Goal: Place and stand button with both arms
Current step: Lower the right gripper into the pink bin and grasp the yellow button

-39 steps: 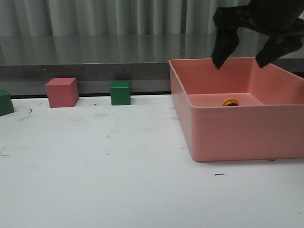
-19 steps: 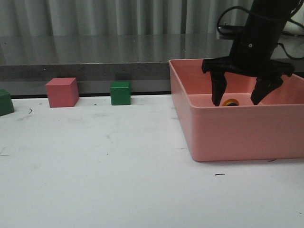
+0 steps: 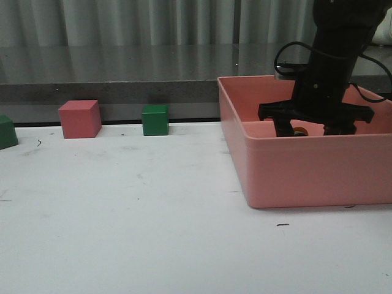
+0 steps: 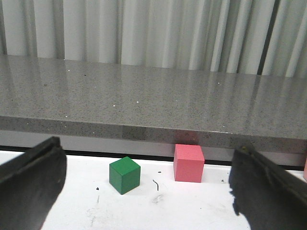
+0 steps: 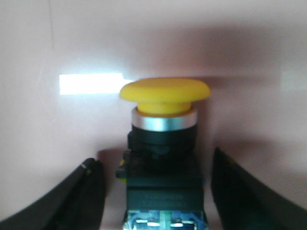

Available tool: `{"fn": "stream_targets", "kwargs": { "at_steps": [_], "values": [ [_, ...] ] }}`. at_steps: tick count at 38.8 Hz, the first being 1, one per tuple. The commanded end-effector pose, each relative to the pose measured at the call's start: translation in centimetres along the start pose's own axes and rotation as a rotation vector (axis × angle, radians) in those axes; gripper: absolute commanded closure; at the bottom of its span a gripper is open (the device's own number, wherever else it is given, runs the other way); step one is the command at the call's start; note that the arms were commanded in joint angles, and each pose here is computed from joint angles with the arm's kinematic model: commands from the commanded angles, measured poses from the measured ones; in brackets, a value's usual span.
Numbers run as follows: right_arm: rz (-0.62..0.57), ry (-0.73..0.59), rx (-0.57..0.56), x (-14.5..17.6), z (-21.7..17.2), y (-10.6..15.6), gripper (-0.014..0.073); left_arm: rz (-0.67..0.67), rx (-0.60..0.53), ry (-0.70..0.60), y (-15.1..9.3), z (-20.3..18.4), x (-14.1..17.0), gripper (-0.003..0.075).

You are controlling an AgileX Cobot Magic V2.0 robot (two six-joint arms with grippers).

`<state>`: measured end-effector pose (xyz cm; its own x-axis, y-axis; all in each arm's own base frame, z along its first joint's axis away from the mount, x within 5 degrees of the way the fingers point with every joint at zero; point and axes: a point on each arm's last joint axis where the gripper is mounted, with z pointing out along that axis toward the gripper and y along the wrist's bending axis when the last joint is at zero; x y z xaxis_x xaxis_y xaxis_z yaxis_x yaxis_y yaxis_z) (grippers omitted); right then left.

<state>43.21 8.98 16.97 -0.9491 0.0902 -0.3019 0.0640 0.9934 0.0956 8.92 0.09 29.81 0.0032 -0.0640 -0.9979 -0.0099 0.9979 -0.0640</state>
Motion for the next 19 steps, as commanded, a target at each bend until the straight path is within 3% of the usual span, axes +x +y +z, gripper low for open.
{"fn": "stream_targets", "kwargs": {
  "at_steps": [1,10,19],
  "values": [
    [-0.001,-0.106,-0.020,-1.5,-3.4,0.0,0.0270,-0.003,0.009,-0.107,-0.1,0.0,-1.9,0.0060],
    [-0.001,-0.141,-0.030,-1.6,-5.1,0.1,0.0295,-0.003,0.009,-0.107,-0.1,0.0,-1.9,0.0060],
    [-0.002,-0.231,-0.055,-1.7,-10.0,0.2,0.0295,-0.003,0.009,-0.107,-0.1,0.0,-1.9,0.0060]
  ]
}}
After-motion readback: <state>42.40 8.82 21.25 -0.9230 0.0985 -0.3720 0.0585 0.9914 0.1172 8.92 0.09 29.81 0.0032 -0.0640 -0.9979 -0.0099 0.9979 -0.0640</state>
